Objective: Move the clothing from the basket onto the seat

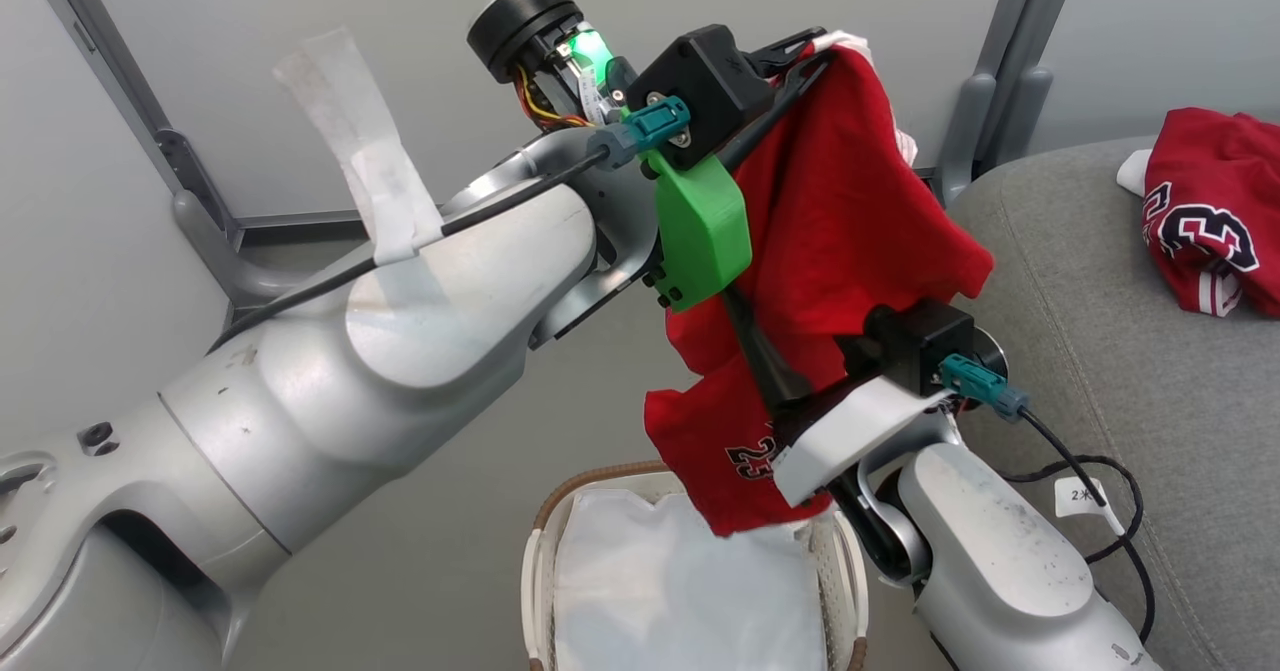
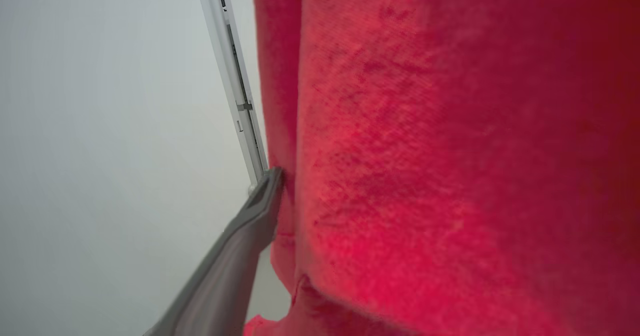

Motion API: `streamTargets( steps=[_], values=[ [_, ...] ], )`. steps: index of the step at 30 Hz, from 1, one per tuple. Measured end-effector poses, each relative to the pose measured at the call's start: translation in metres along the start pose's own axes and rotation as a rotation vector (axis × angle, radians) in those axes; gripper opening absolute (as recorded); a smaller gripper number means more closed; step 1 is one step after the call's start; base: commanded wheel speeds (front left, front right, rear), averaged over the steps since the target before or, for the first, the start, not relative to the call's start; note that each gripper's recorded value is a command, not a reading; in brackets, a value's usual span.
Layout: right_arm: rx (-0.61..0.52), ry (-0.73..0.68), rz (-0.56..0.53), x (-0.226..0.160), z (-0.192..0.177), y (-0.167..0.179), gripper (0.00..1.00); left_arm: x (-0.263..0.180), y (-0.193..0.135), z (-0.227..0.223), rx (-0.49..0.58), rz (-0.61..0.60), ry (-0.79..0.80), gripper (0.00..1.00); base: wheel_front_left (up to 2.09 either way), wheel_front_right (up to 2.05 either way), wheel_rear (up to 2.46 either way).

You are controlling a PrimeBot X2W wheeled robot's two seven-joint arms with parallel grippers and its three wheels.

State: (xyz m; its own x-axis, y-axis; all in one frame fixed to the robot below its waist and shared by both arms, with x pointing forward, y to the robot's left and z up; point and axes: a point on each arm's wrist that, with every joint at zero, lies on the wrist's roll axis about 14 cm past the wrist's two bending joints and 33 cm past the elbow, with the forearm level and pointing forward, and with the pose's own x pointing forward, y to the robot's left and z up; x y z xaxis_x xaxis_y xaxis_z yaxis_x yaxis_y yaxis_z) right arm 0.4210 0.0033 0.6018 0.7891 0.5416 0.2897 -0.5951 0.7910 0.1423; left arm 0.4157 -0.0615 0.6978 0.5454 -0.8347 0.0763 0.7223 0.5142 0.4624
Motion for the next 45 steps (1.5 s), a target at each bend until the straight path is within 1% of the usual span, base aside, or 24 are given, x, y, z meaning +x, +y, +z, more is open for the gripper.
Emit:
streamTargets(
  steps=[1, 6, 10, 11, 12, 13, 14, 21, 24, 28, 31, 34, 37, 45],
  values=[
    [-0.007, -0.001, 0.004, 0.001, 0.000, 0.001, 0.00, 0.000, -0.001, 0.001, -0.002, -0.002, -0.002, 0.00, 0.00, 0.00, 0.00],
    [-0.022, -0.029, -0.005, 0.002, 0.010, -0.003, 0.00, -0.008, 0.013, -0.016, -0.032, 0.045, 0.036, 0.00, 0.00, 0.00, 0.00],
    [-0.038, -0.056, -0.015, 0.002, 0.019, -0.008, 0.00, -0.020, 0.023, -0.049, -0.120, 0.101, 0.094, 0.00, 0.00, 0.00, 0.00],
    [-0.043, -0.064, -0.020, 0.002, 0.021, -0.010, 0.00, -0.023, 0.027, -0.057, -0.140, 0.122, 0.101, 0.24, 0.00, 0.00, 0.00],
    [-0.049, -0.072, -0.027, 0.002, 0.024, -0.013, 0.00, -0.026, 0.029, -0.064, -0.164, 0.137, 0.106, 0.43, 0.00, 0.00, 0.00],
    [-0.053, -0.077, -0.033, 0.001, 0.026, -0.015, 0.00, -0.028, 0.029, -0.070, -0.183, 0.147, 0.111, 0.91, 0.00, 0.00, 0.00],
    [-0.058, -0.084, -0.042, 0.001, 0.028, -0.019, 0.00, -0.031, 0.029, -0.078, -0.208, 0.158, 0.115, 1.00, 0.00, 0.00, 0.00],
    [-0.084, -0.119, -0.110, 0.000, 0.038, -0.044, 0.00, -0.045, 0.017, -0.120, -0.360, 0.218, 0.117, 1.00, 0.00, 0.00, 0.00],
    [-0.098, -0.130, -0.136, 0.000, 0.042, -0.055, 0.00, -0.050, 0.004, -0.139, -0.425, 0.229, 0.132, 1.00, 0.00, 0.00, 0.00],
    [-0.115, -0.129, -0.168, -0.002, 0.041, -0.067, 0.00, -0.058, -0.025, -0.165, -0.515, 0.223, 0.178, 1.00, 0.00, 0.00, 0.00],
    [-0.120, -0.126, -0.189, -0.003, 0.039, -0.075, 0.00, -0.061, -0.036, -0.174, -0.572, 0.234, 0.181, 1.00, 0.00, 0.00, 0.00],
    [-0.126, -0.125, -0.208, -0.005, 0.038, -0.082, 0.00, -0.061, -0.039, -0.170, -0.604, 0.262, 0.142, 1.00, 0.00, 0.00, 0.00],
    [-0.131, -0.121, -0.226, -0.008, 0.037, -0.088, 0.00, -0.067, -0.053, -0.175, -0.625, 0.268, 0.144, 1.00, 0.00, 0.00, 0.00],
    [-0.153, -0.097, -0.282, -0.019, 0.030, -0.105, 0.00, -0.078, -0.068, -0.182, -0.644, 0.303, 0.140, 1.00, 0.00, 0.00, 0.00]
  ],
)
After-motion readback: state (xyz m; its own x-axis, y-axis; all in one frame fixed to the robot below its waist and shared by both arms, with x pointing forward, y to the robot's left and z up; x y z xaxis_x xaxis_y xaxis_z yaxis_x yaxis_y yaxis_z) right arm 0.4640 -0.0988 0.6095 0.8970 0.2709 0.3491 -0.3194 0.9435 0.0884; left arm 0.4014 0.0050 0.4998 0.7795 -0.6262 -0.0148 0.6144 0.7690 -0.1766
